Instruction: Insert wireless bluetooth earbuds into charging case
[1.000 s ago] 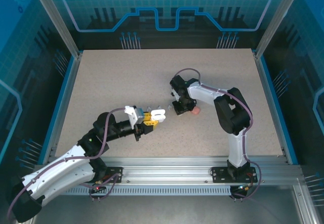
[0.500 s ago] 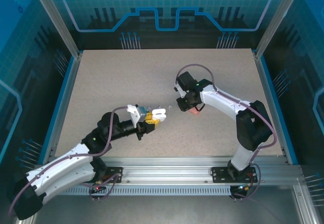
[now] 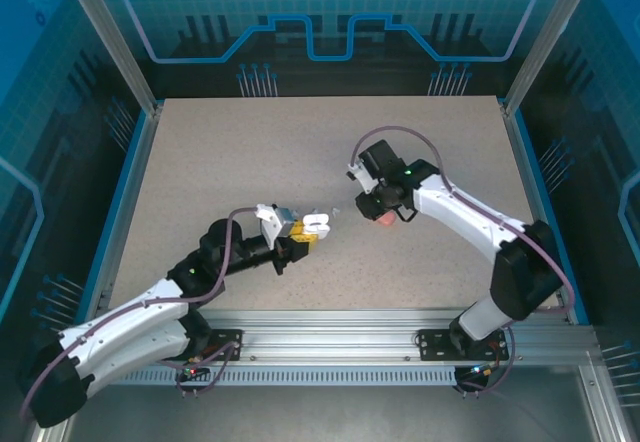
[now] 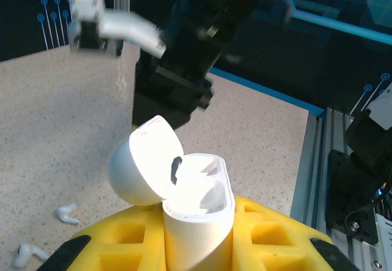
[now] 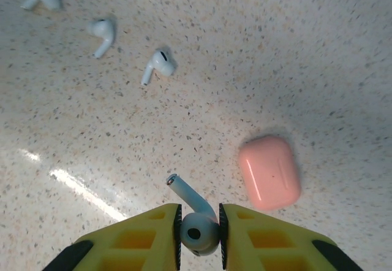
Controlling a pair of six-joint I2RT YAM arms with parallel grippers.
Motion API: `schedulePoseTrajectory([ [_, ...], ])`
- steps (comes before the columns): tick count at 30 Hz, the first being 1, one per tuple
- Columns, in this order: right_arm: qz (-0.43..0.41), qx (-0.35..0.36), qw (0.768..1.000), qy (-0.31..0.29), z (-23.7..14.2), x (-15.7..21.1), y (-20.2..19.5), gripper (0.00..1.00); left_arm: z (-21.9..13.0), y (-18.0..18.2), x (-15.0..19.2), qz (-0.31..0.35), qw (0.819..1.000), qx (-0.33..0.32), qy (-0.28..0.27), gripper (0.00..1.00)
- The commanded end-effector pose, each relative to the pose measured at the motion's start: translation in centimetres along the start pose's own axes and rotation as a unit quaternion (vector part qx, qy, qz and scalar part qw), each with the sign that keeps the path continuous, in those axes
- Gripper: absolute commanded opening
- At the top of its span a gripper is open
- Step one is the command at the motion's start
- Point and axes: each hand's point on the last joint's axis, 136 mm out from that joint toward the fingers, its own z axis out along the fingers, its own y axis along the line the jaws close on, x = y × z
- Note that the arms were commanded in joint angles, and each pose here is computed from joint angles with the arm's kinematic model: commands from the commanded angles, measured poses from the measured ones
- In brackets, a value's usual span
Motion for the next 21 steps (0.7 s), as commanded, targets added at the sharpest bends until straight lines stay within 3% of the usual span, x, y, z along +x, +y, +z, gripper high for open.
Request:
schedulePoseTrajectory([
  [1, -0.063, -0.004, 0.998, -0.005, -2.3, 1.4, 0.7, 0.24, 0.6, 0.0, -1.1, -0.014, 1.000, 0.000, -0.009, 0.13],
  [10, -0.161, -0.002, 0.984, -0.075, -8.2, 1.8, 2.4, 0.24, 3.1, 0.2, -0.3, -0.036, 0.999, 0.017, 0.022, 0.12],
  [21, -0.256, 0.027, 0.966, -0.018, -10.1, 2.4, 4.6, 0.24, 5.5, -0.5, -0.5, -0.006, 0.998, 0.061, 0.035, 0.11],
])
